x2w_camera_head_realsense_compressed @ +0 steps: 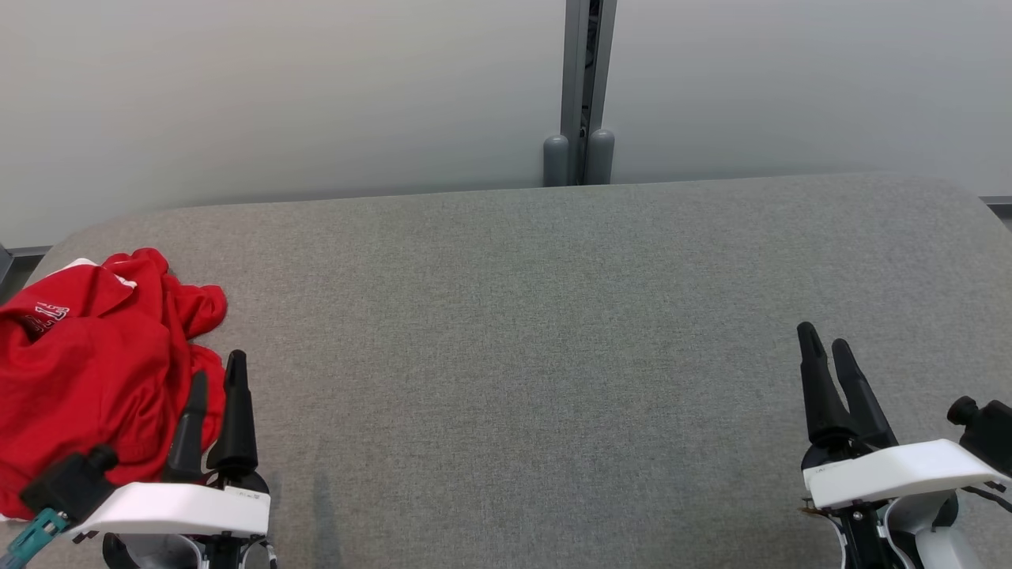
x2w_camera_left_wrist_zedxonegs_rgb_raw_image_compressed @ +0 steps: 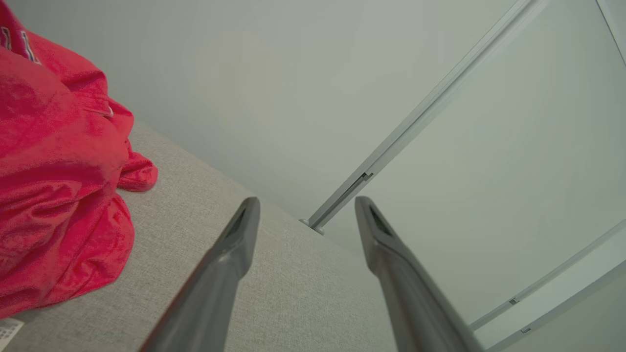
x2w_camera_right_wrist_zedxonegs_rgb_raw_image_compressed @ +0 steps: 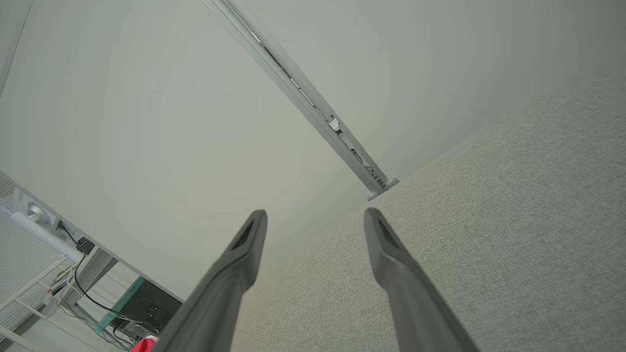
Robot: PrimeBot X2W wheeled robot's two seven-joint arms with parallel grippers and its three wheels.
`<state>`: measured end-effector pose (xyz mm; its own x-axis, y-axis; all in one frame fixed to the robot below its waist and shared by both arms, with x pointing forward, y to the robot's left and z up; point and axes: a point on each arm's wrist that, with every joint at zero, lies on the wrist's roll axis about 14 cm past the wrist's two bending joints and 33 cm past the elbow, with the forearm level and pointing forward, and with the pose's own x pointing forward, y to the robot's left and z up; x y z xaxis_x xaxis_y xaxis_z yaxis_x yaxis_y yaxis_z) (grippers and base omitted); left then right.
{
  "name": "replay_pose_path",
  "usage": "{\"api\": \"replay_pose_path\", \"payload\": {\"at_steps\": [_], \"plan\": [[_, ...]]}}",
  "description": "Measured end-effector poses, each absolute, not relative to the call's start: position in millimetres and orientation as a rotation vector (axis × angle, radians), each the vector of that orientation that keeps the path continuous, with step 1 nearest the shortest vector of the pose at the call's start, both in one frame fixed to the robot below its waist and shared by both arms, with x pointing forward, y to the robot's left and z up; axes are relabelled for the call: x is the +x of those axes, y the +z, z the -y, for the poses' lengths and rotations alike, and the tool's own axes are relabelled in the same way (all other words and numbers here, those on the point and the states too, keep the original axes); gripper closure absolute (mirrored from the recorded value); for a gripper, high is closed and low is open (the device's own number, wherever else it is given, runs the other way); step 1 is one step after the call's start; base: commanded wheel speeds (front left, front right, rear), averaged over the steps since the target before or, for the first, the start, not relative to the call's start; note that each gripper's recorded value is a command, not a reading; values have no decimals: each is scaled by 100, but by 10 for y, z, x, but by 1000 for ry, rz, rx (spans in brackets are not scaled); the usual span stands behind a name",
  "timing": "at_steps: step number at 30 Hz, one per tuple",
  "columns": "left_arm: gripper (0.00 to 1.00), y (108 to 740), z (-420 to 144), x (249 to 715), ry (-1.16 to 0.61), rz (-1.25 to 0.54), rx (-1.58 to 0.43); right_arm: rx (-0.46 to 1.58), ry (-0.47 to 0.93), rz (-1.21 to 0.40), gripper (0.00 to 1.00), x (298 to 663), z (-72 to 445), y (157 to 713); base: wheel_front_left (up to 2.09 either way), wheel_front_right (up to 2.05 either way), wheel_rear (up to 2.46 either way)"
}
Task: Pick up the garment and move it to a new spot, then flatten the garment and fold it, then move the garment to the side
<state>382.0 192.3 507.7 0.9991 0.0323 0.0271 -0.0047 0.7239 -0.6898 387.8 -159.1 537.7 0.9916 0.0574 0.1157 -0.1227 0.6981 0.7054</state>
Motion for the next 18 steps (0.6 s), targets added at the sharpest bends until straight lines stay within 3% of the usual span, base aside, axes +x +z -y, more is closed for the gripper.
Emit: {"api": "replay_pose_path", "payload": {"at_steps": [18], "plan": [[0,5109,-1910,3816,10,58,-522,571,127,130,0,3867,1526,5454,0,0,0]]}}
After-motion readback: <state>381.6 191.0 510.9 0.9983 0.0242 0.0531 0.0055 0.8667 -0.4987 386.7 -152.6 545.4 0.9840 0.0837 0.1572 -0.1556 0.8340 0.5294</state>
